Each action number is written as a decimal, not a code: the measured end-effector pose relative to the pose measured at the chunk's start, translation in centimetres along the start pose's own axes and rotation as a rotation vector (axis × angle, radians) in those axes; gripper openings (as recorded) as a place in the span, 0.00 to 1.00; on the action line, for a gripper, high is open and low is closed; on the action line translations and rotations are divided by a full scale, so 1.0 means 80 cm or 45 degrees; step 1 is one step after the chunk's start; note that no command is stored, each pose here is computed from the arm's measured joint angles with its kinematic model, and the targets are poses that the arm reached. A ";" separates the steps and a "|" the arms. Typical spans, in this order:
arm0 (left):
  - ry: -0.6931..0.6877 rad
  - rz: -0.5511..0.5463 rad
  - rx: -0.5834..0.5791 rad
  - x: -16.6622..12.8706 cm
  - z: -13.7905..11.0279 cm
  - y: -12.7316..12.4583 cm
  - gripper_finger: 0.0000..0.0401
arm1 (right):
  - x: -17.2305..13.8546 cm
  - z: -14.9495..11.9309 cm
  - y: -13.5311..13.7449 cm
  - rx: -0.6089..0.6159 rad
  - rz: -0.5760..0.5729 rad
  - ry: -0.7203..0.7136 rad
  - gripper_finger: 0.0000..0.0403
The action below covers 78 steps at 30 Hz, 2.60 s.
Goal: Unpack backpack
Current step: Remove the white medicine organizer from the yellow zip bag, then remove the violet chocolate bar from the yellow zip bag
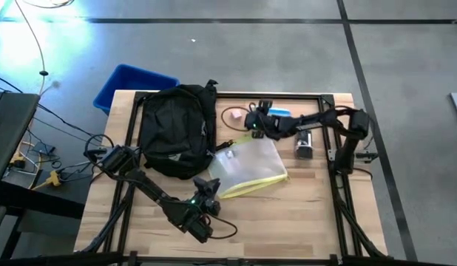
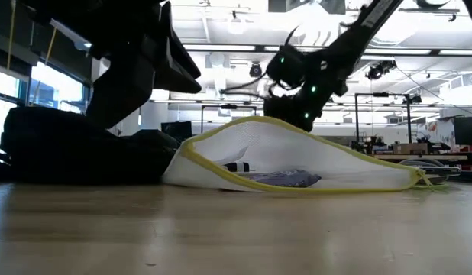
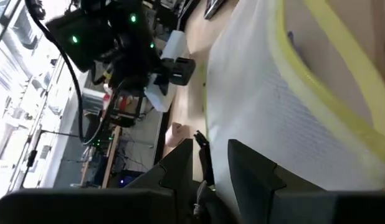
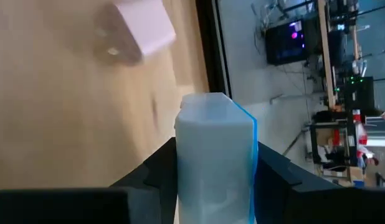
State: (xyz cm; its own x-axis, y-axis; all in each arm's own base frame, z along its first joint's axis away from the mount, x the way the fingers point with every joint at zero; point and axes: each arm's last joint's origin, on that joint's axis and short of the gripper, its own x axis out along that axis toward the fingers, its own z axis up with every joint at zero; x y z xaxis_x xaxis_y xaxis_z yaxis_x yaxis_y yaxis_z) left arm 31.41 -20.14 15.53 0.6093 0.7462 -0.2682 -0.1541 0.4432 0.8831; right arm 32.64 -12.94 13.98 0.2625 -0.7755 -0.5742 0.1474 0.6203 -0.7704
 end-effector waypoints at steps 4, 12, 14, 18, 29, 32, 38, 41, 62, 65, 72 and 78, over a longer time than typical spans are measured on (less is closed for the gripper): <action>0.015 -0.002 0.011 0.005 0.000 0.001 0.21 | 0.030 -0.016 -0.003 -0.021 0.012 0.105 0.31; 0.022 -0.028 -0.017 0.005 0.000 0.001 0.21 | 0.045 -0.028 -0.013 0.040 -0.082 0.203 0.62; 0.022 -0.032 -0.027 0.005 0.000 0.000 0.21 | 0.039 -0.029 -0.015 0.071 -0.176 0.266 0.76; 0.021 -0.032 -0.030 0.004 0.000 0.000 0.21 | 0.003 -0.018 0.003 0.076 -0.206 0.271 0.91; 0.015 -0.035 -0.061 0.003 0.000 0.000 0.21 | -0.204 0.014 0.083 0.214 0.146 -0.221 0.86; 0.007 -0.037 -0.103 -0.001 0.001 -0.001 0.21 | -0.265 0.021 0.122 0.279 0.506 -0.456 0.83; -0.001 -0.040 -0.115 -0.002 0.001 -0.002 0.21 | -0.348 0.022 0.204 0.173 1.119 -0.816 0.79; 0.001 -0.037 -0.123 0.000 0.002 -0.001 0.21 | -0.335 0.018 0.230 0.129 1.086 -0.762 0.76; 0.004 -0.083 -0.135 -0.001 0.004 -0.003 0.21 | -0.158 0.039 0.161 0.294 1.027 -0.259 0.61; 0.003 -0.087 -0.144 -0.001 0.004 -0.004 0.21 | -0.153 0.038 0.167 0.298 1.018 -0.234 0.58; 0.003 -0.088 -0.146 -0.001 0.004 -0.004 0.21 | -0.160 0.036 0.183 0.282 1.038 -0.220 0.31; 0.003 -0.088 -0.146 -0.001 0.004 -0.004 0.21 | -0.200 0.029 0.167 0.279 1.101 -0.225 0.04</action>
State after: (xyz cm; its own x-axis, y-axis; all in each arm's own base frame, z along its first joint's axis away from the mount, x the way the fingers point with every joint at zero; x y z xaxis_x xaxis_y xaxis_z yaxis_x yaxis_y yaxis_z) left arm 31.66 -20.53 15.44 0.6199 0.7130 -0.3276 -0.2000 0.5472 0.8127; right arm 32.63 8.03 13.52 0.5058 -0.0108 -0.8626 0.0042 0.9999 -0.0100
